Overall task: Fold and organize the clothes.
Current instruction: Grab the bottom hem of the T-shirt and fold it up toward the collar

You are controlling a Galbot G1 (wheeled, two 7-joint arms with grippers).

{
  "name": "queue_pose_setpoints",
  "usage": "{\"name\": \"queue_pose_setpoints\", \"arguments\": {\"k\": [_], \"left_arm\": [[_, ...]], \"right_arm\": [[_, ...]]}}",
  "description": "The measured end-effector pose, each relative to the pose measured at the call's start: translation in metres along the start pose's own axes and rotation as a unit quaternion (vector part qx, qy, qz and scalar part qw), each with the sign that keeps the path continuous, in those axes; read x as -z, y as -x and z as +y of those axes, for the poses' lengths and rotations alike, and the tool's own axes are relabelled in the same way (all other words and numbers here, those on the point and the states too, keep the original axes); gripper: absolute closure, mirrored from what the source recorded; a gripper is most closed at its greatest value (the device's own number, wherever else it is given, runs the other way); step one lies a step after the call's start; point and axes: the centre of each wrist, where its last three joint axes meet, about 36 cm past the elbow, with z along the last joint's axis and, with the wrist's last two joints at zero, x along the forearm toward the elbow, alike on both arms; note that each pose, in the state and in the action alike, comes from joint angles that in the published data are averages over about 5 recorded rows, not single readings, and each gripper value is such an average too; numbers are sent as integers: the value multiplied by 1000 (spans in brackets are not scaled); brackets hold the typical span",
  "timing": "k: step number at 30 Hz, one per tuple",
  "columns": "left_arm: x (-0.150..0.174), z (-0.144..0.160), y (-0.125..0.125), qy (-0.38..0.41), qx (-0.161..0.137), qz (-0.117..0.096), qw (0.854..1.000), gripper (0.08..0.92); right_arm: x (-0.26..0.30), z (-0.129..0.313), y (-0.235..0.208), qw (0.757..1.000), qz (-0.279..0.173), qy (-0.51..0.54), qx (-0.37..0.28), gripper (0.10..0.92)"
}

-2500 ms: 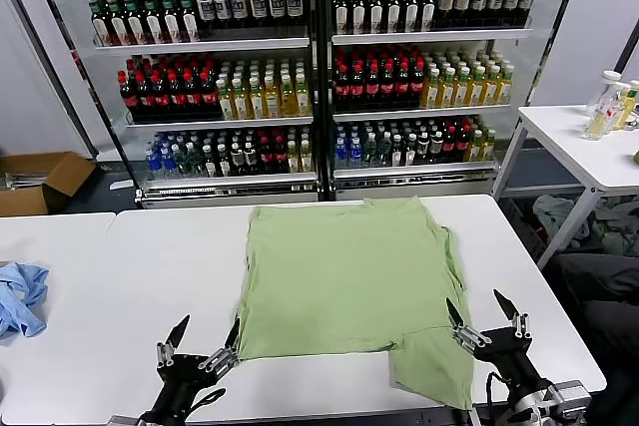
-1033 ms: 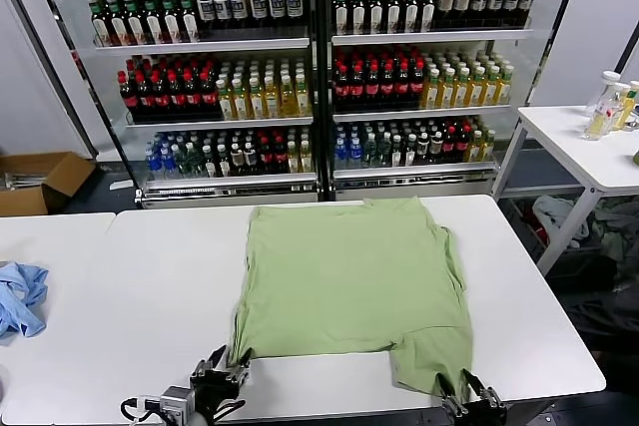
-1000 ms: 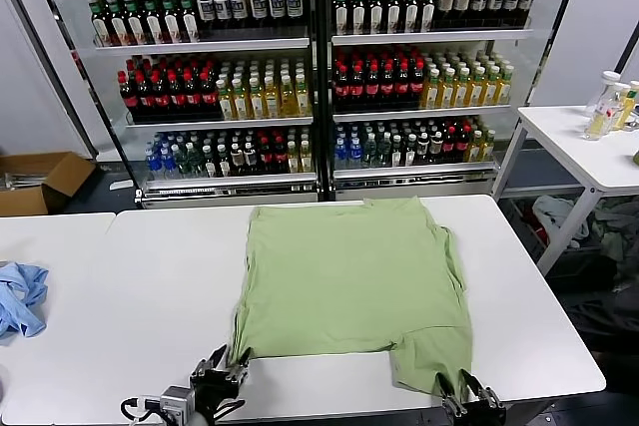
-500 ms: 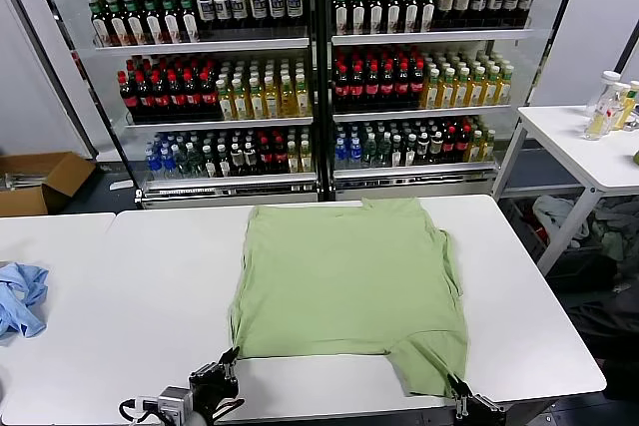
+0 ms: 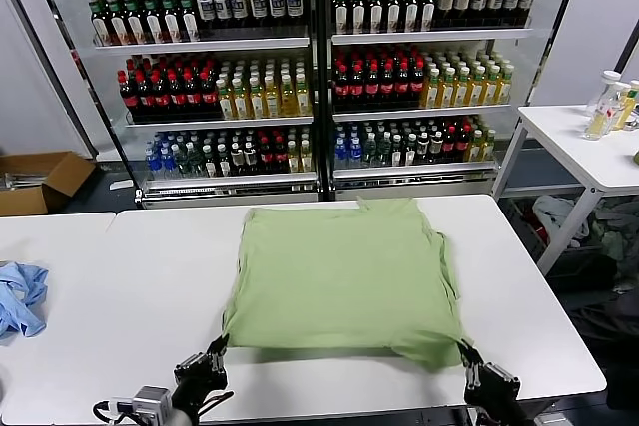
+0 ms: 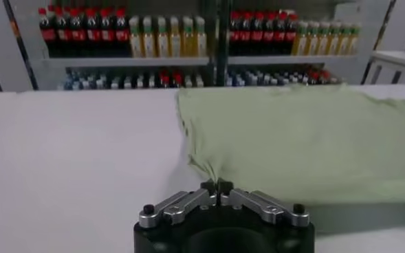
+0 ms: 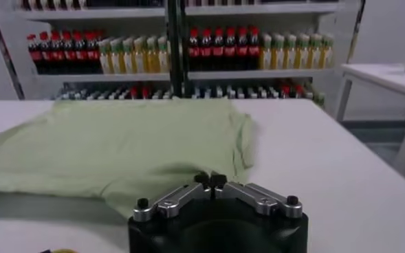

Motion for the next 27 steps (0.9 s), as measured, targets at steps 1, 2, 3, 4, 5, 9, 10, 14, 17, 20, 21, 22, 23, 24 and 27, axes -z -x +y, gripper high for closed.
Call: {"name": "queue_pose_setpoints", "arguments": {"k": [1,2,3,4,5,9,10,14,17,20,21,22,23,24,27], "left_arm": [[2,1,0,0,-1,-2,1000,916],[4,1,0,0,-2,-4,1000,916],[5,2,1,0,-4,-6,1000,916],[7,2,2,1,-5,-8,1000,916],[8,2,3,1,-7,-10,1000,916],[12,5,12,2,-15,-18,1000,916],[13,6,15,3,-17,-19,1000,916],[16,10,29,9,-22,-22,999,916],[18,14,42,16,-25,-24,999,916],[20,18,56,22,-25,-24,999,916],[20,19,61,24,-25,-24,999,916],[21,21,66,26,-25,-24,999,916],[21,22,71,28,-25,-24,999,916],[22,23,75,30,-24,-24,999,916],[24,26,90,36,-23,-23,999,916]], "right_arm": [[2,-1,4,1000,-5,-2,0,913],[4,-2,8,1000,-9,-4,1,913],[6,-3,13,1000,-13,-6,1,913],[7,-4,18,1000,-17,-7,2,913],[9,-5,23,1000,-21,-9,3,913],[14,-9,47,999,-35,-18,8,913],[15,-10,53,999,-37,-21,10,913],[19,-12,76,998,-47,-31,15,913],[21,-13,93,998,-50,-37,17,913],[21,-14,108,998,-51,-41,18,913],[21,-14,113,998,-51,-43,18,913],[21,-14,118,998,-51,-45,19,913],[21,-14,122,997,-51,-46,19,913],[21,-14,127,997,-50,-48,19,913],[21,-14,140,997,-48,-54,20,913]]}}
